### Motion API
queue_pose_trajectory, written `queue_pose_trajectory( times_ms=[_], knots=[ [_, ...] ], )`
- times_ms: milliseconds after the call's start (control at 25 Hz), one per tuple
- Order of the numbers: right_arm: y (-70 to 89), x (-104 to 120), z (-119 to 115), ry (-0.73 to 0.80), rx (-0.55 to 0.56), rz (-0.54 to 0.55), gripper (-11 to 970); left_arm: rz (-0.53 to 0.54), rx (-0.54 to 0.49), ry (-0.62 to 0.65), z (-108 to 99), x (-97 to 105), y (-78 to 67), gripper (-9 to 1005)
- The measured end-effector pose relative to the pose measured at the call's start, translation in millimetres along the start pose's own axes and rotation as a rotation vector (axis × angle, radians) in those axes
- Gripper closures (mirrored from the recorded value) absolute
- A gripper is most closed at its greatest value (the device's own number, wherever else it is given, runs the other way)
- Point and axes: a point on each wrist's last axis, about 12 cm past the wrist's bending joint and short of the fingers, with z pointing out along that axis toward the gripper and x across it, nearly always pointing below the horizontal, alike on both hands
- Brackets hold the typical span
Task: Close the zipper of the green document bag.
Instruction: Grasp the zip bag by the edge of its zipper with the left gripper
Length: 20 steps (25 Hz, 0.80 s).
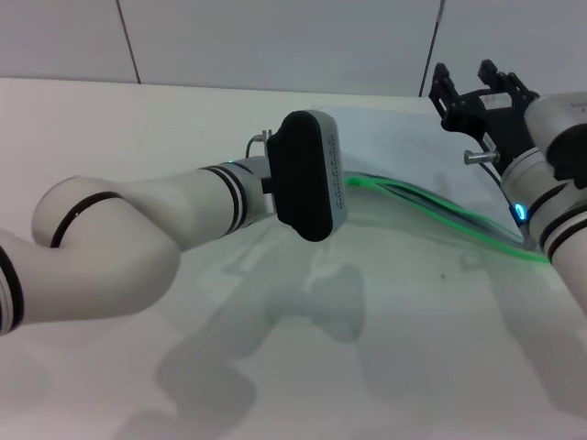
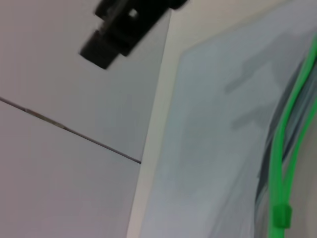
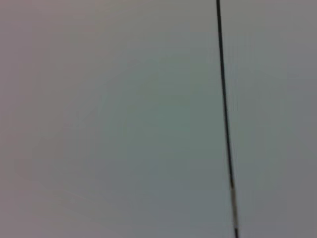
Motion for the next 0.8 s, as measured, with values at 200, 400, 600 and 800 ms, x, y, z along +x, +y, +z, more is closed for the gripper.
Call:
queue_pose_trajectory(
  times_ms=[200, 400, 600, 800],
  knots=[
    [0.0, -6.5, -7.4, -0.043, -0.086, -0.023, 347, -0.008, -0.001, 0.001, -2.0, 2.7, -3.4, 901],
    [2.6, -8.3, -12.6, -0.066, -0.119, -0.066, 349, -0.005, -0.003, 0.0, -2.7, 3.5, -4.1, 932],
    [-3.9, -5.0, -11.8, -0.055, -0.142, -0.16, 353, -0.009, -0.001, 0.002, -3.3, 4.5, -5.4, 936],
    [-11.7, -1.6, -7.4, 0.06, -0.198, -0.255, 433, -0.018, -0.001, 0.004, -4.4, 5.8, -6.8, 938]
  ],
)
